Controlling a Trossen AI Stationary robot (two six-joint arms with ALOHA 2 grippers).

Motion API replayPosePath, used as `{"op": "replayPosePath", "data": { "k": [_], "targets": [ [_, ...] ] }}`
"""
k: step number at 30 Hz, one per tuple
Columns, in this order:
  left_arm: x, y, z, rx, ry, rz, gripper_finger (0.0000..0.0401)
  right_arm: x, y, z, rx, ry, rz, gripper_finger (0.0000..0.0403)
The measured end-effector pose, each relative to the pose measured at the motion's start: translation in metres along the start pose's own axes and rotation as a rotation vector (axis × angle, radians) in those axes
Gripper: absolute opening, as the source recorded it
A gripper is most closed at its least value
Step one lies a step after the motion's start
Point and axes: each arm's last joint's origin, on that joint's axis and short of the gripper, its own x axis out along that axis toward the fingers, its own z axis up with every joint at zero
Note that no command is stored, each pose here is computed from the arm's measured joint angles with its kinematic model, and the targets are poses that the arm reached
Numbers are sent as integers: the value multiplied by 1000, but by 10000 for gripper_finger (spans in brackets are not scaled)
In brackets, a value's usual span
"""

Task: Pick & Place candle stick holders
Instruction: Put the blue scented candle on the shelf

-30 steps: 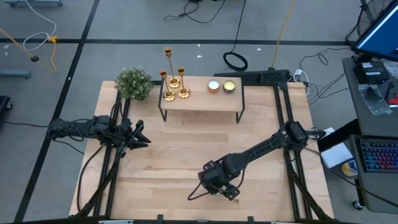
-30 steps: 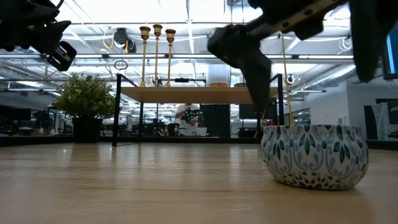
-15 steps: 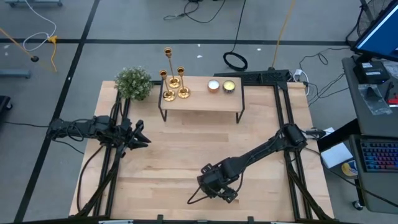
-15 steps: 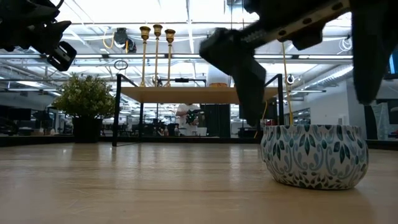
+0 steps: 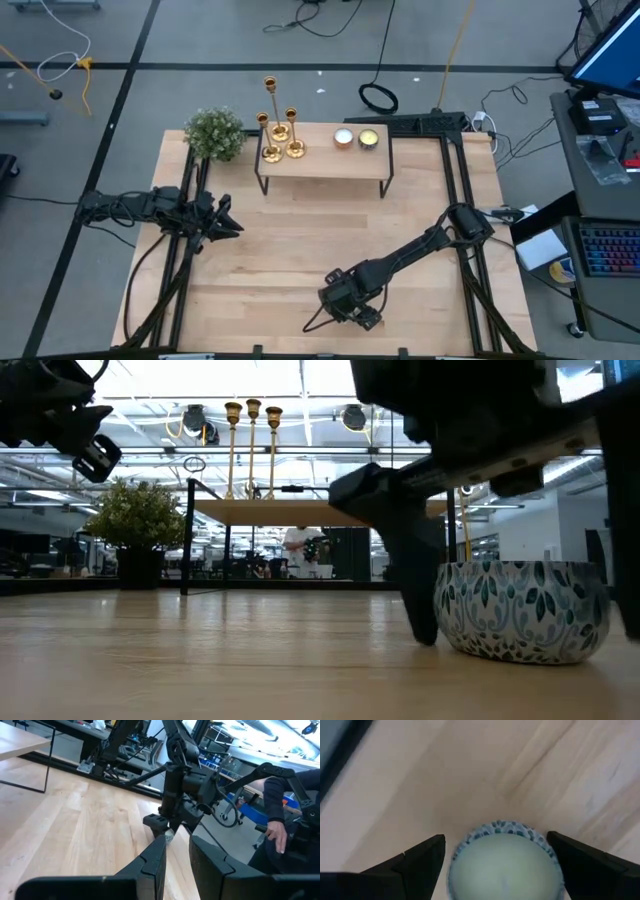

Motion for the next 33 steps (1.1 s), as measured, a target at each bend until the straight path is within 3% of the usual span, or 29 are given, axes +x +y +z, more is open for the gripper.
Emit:
{"op": "replayPosePath", "data": {
  "k": [11, 20, 33],
  "targets": [
    [0, 0, 0, 19, 0, 0, 86, 3, 0, -8, 45, 46, -18, 341],
    [0, 0, 0, 20, -1, -1, 86, 3, -2, -12, -7, 94, -73, 339],
    [0, 0, 0, 19, -1, -1, 86, 3, -3, -12, -11, 101, -86, 291]
  ]
}}
